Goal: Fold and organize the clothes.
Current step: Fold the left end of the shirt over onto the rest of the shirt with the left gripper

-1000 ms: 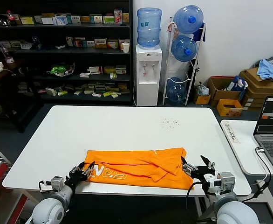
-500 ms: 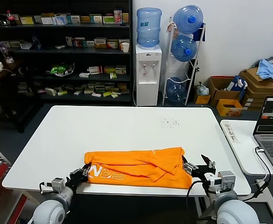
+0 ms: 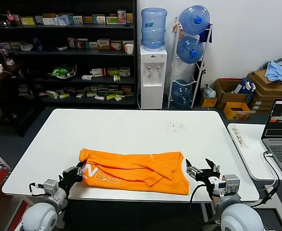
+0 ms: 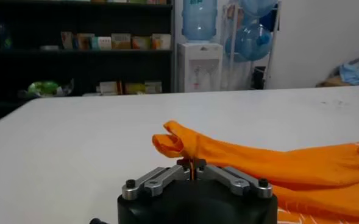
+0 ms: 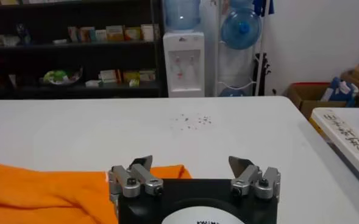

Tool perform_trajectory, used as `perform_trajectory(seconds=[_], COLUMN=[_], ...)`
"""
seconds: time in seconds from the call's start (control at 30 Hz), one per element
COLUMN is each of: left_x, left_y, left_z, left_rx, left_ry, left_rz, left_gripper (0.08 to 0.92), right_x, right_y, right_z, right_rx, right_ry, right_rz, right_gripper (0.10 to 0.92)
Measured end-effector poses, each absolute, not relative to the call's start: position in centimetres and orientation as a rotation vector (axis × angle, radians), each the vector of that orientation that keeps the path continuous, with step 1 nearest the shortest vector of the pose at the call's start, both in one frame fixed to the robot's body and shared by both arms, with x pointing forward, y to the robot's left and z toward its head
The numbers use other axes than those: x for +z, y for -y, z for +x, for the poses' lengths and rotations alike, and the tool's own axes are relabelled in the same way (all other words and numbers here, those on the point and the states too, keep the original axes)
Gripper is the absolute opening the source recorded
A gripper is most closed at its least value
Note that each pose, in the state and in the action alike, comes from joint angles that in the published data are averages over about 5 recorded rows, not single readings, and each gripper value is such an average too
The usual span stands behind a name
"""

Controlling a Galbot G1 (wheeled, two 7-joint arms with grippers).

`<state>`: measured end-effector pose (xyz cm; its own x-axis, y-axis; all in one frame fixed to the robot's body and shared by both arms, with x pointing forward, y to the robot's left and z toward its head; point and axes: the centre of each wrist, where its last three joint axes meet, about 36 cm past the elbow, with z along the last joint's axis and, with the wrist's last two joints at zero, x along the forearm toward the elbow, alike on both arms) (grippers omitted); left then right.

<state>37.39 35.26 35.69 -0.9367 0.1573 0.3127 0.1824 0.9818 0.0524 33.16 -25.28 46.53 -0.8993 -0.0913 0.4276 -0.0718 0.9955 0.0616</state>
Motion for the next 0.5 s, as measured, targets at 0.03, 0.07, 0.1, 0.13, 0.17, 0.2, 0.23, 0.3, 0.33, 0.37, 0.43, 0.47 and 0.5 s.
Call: perform_trajectory(seconds=[0.03, 0.07, 0.1, 0.13, 0.17, 0.2, 0.23, 0.3, 0.33, 0.37, 0.43, 0.47, 0.5], left_x=[36.0, 36.3, 36.5, 36.7, 36.9, 37.1, 37.4, 37.8, 38.1, 38.4, 39.0, 39.3, 39.6], left_y=[-35.9, -36.6, -37.4, -38.2, -39.1, -40.0, -40.9, -42.8, -43.8, -44.7, -46.6, -47.4, -48.2], left_z=[37.4, 37.4, 37.4, 37.4, 37.3, 37.3, 37.3, 37.3, 37.3, 37.3, 37.5, 37.5, 37.6], left_rx=[-0.145, -0.177, -0.209, -0.243, -0.277, -0.312, -0.347, -0.416, -0.450, -0.483, -0.548, -0.579, -0.609], left_ry=[2.820, 2.823, 2.824, 2.824, 2.823, 2.820, 2.817, 2.808, 2.804, 2.800, 2.792, 2.787, 2.782], left_rz=[-0.236, -0.223, -0.209, -0.194, -0.178, -0.160, -0.143, -0.106, -0.087, -0.068, -0.031, -0.013, 0.002], left_gripper=[0.109, 0.109, 0.109, 0.109, 0.109, 0.109, 0.109, 0.109, 0.109, 0.109, 0.109, 0.109, 0.109], right_x=[46.5, 46.5, 46.5, 46.4, 46.4, 46.4, 46.3, 46.3, 46.2, 46.2, 46.1, 46.0, 46.0], right_y=[25.2, 25.2, 25.2, 25.2, 25.1, 25.1, 25.1, 25.0, 24.9, 24.9, 24.7, 24.7, 24.6], right_z=[33.2, 33.3, 33.3, 33.4, 33.5, 33.5, 33.6, 33.7, 33.7, 33.8, 33.9, 34.0, 34.0], right_rx=[-0.062, -0.062, -0.062, -0.061, -0.061, -0.062, -0.062, -0.063, -0.064, -0.065, -0.067, -0.068, -0.069], right_ry=[2.694, 2.695, 2.695, 2.695, 2.695, 2.694, 2.694, 2.694, 2.694, 2.694, 2.694, 2.694, 2.694], right_rz=[0.117, 0.118, 0.119, 0.120, 0.120, 0.121, 0.122, 0.123, 0.124, 0.126, 0.129, 0.130, 0.132], right_gripper=[0.823, 0.823, 0.823, 0.823, 0.823, 0.823, 0.823, 0.823, 0.823, 0.823, 0.823, 0.823, 0.823])
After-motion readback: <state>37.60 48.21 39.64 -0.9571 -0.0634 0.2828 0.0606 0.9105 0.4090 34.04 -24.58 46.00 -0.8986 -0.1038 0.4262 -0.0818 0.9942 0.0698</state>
